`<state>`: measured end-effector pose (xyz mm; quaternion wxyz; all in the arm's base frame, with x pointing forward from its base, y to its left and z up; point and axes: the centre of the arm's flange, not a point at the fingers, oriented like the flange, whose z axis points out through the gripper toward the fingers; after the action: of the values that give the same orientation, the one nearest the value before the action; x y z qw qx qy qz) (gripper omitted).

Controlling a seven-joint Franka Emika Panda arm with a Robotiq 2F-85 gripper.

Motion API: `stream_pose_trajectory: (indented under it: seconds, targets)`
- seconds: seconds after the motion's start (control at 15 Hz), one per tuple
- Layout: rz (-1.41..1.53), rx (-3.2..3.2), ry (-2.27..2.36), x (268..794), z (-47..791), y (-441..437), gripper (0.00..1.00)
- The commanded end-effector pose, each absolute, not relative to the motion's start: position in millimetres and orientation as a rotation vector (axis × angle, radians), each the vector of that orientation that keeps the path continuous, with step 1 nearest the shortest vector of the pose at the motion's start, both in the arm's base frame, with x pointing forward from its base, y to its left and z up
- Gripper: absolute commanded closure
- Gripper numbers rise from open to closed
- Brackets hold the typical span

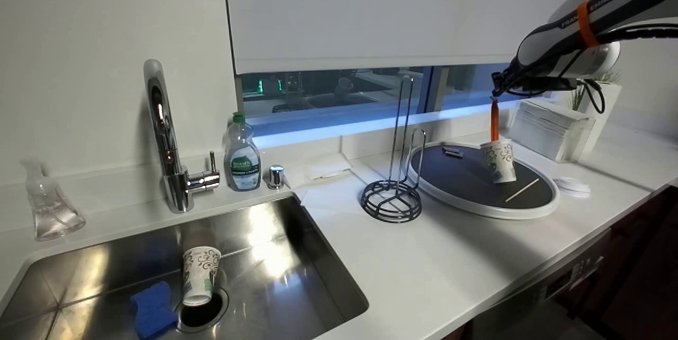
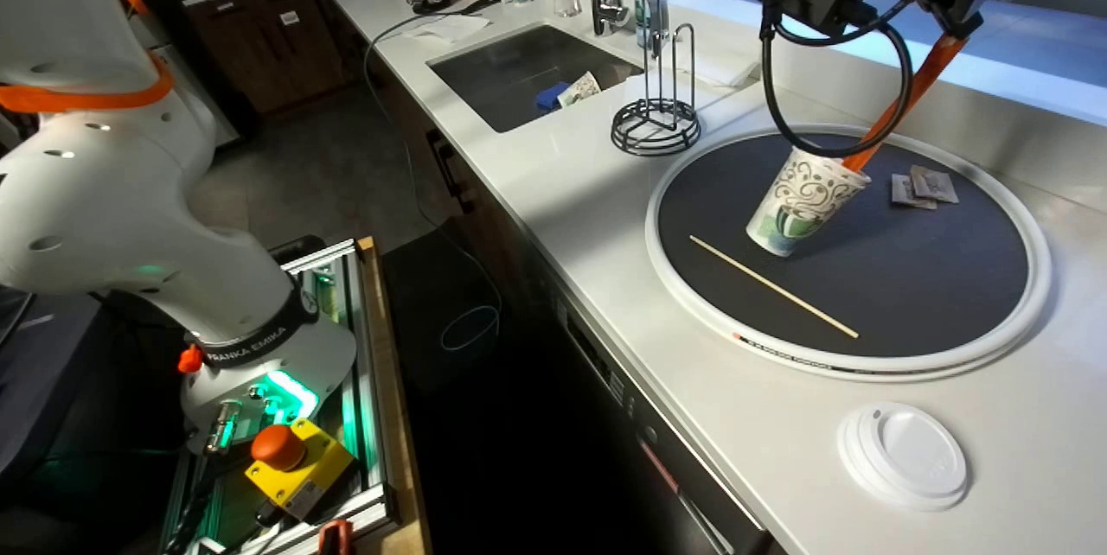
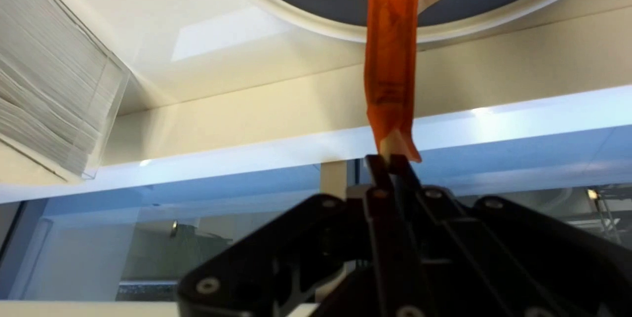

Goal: Remove the stirrer from the orange packet and put it on the left side of the tray.

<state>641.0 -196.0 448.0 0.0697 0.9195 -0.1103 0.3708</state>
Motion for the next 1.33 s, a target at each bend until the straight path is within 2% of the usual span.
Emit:
stream_pose_trajectory:
  seconds: [0.0, 1.27]
  targets:
    - [1.216, 2.753, -0.275, 616, 458, -186, 0.98]
    - [1.279, 2.701, -0.202, 550, 500, -162, 0.98]
